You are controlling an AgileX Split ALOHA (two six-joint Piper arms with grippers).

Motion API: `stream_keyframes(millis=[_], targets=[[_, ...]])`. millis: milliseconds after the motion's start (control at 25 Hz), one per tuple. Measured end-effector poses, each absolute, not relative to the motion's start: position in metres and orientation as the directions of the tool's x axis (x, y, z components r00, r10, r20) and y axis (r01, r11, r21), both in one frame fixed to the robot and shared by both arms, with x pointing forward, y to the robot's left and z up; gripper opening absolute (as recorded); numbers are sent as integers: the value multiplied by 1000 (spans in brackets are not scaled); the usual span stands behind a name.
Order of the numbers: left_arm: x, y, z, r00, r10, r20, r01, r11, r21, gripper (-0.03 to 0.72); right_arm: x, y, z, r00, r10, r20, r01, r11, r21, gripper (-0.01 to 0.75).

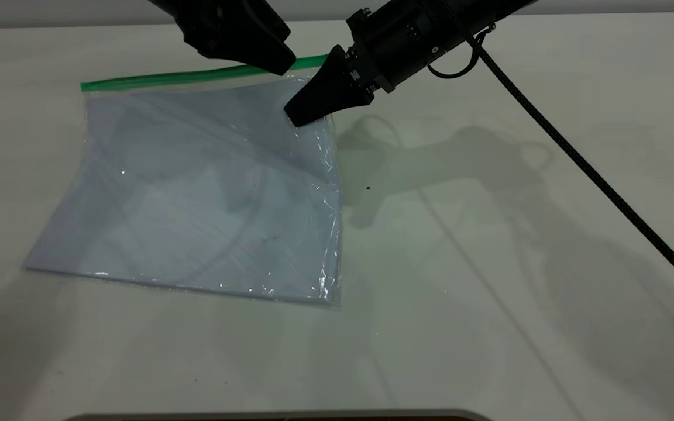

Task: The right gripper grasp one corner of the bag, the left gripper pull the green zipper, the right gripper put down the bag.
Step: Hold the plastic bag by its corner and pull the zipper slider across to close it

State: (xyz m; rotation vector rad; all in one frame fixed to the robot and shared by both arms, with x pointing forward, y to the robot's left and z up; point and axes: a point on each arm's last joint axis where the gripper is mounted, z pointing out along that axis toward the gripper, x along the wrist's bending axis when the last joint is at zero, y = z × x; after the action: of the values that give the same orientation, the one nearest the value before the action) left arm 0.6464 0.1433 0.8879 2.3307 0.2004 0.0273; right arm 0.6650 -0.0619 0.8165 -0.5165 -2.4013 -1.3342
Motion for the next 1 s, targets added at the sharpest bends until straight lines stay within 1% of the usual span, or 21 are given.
stream_keyframes(millis=[160,240,520,760,880,1000], targets=[[645,143,889,988,146,-54,140,-678,721,414,665,-62,817,-874,145,463,470,492,733,34],[645,143,889,988,146,-59,143,-677,722,394,665,-62,817,-874,145,463,470,492,733,34],[645,143,888,985,156,-74,161,-677,718,383,664,-62,817,-873,140,466,470,491,733,34],[644,143,873,978,172,-119,205,-681,704,382,664,-62,817,-873,139,467,470,491,733,34],[644,143,872,978,170,-120,205,-682,702,381,664,-62,817,-873,139,467,470,491,733,34],[644,143,872,981,161,-109,190,-682,706,357,664,-62,817,-873,139,467,470,491,733,34]])
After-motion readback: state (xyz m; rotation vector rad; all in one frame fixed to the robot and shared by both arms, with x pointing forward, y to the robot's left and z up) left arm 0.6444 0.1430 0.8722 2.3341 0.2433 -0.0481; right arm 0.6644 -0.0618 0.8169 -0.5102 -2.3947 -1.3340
